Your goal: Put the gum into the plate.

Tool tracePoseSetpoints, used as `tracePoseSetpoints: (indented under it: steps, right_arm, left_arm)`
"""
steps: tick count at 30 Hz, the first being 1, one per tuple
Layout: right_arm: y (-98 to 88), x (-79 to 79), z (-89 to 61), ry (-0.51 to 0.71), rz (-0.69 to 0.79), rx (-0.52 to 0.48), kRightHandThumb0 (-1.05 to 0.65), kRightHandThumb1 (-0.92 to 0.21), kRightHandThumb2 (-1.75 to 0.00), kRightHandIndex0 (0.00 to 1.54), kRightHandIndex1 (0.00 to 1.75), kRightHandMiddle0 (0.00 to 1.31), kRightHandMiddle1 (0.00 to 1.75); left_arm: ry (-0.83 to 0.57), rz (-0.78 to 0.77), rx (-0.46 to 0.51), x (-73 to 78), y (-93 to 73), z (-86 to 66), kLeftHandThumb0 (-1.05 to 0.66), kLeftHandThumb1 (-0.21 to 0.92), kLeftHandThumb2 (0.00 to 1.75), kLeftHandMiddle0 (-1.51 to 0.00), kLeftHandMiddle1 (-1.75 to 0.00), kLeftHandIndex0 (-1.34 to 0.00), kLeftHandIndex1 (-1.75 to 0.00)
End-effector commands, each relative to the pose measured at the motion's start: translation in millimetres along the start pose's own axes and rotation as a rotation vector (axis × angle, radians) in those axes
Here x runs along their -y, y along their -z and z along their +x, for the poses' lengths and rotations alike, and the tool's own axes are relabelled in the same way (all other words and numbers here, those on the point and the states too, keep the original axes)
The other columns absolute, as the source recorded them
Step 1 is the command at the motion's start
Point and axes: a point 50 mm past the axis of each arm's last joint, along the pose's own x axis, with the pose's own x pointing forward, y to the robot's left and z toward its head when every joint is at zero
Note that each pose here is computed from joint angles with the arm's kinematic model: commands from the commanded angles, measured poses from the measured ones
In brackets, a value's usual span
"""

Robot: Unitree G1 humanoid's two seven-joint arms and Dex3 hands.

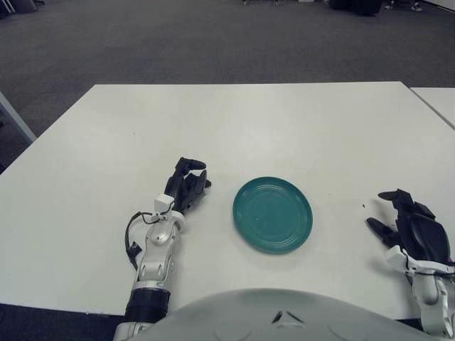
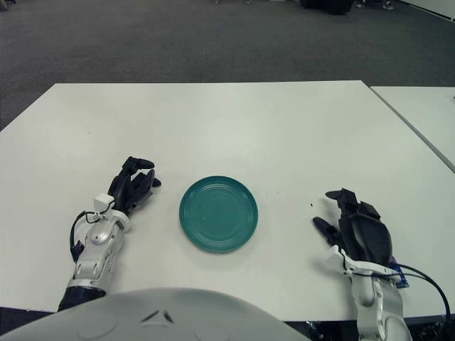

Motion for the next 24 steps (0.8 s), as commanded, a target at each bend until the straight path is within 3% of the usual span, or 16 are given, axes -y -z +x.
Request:
tracePoseSetpoints:
  steps: [1,19,24]
  right_arm:
    - [26.9,-57.5,-44.4,-0.258,-0.003,-0.164,-0.70,-0.92,-0.46,0.44,0.51,0.04,1.10]
    - [28.2,-73.9,-37.8,-0.175,0.021,-0.187,-0.73,-0.92,-0.55,0.43,0.52,0.02,1.09]
    - [14.3,-72.8,-18.1,-0.154,0.027,-0.136,-0.74,-0.92,-0.54,0.42,0.52,0.02,1.09]
  left_arm:
    - [0.002,-0.002,-0.053,-4.2,7.2,-1.8,-0.36,0.92,0.52,-0.45,-1.56,-0.20,-1.75]
    - [-0.001,0.005,-0.045,-7.7,6.6,-2.4,-0.36,0.92,0.52,-0.50,-1.57,-0.20,-1.75]
    - [0.004,0.010,-0.050,-6.2,7.1,-1.9,-0.36,0.92,0.52,-0.50,-1.59,-0.21,-1.75]
